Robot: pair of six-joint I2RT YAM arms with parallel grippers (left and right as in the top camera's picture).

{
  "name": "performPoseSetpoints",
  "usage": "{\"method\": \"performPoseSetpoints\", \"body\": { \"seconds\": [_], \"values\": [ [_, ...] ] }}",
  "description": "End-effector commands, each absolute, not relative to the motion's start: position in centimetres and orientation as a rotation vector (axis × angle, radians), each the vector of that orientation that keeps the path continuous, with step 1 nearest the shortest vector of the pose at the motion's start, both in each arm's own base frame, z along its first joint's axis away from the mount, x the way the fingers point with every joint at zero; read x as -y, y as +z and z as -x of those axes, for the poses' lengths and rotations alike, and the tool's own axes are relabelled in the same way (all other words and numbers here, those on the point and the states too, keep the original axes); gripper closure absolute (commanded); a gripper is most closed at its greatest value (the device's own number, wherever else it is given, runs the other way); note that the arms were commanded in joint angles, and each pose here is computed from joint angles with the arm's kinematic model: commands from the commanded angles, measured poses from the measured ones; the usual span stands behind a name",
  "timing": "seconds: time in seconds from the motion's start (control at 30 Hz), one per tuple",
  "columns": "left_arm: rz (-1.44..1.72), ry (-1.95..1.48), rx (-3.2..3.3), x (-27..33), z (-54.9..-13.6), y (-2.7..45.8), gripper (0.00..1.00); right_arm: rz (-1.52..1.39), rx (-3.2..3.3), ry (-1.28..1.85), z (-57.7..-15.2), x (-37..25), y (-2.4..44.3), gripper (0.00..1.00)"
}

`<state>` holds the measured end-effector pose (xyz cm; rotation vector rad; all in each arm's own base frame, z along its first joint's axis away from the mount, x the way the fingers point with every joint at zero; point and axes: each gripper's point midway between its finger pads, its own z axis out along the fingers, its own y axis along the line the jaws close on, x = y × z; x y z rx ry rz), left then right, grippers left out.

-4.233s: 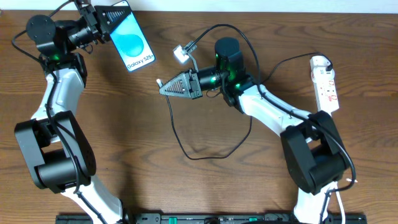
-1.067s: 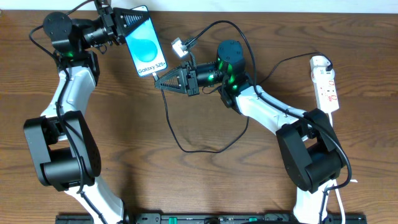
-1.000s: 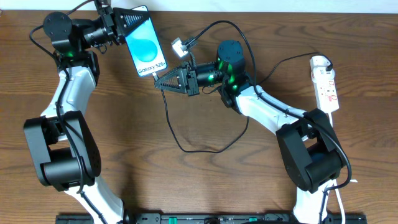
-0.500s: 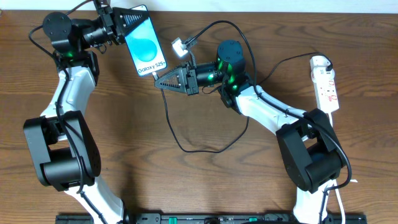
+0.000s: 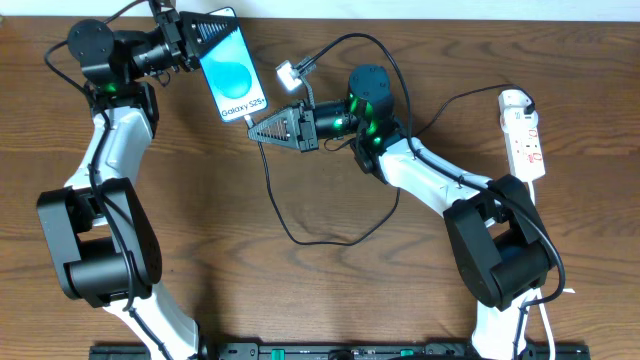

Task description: Plug charger to phone and switch on socket

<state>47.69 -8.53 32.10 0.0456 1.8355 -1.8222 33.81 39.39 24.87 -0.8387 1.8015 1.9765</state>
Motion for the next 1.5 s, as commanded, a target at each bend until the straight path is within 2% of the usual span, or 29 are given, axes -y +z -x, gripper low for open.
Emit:
{"method": "performPoseSetpoints", "body": {
  "seconds": [0.0,1.47],
  "values": [
    [-0.148,-1.81,-1.842,9.0,-46.4,33.4,0.93,0.699,-1.806,1.922,-36.1,-39.4,25.3,0.99],
    [-0.155,-1.806,-1.84,9.0,-46.4,33.4,0.93,0.515,-1.77,1.904,-38.3,-39.4,26.8,0.99]
  ]
}}
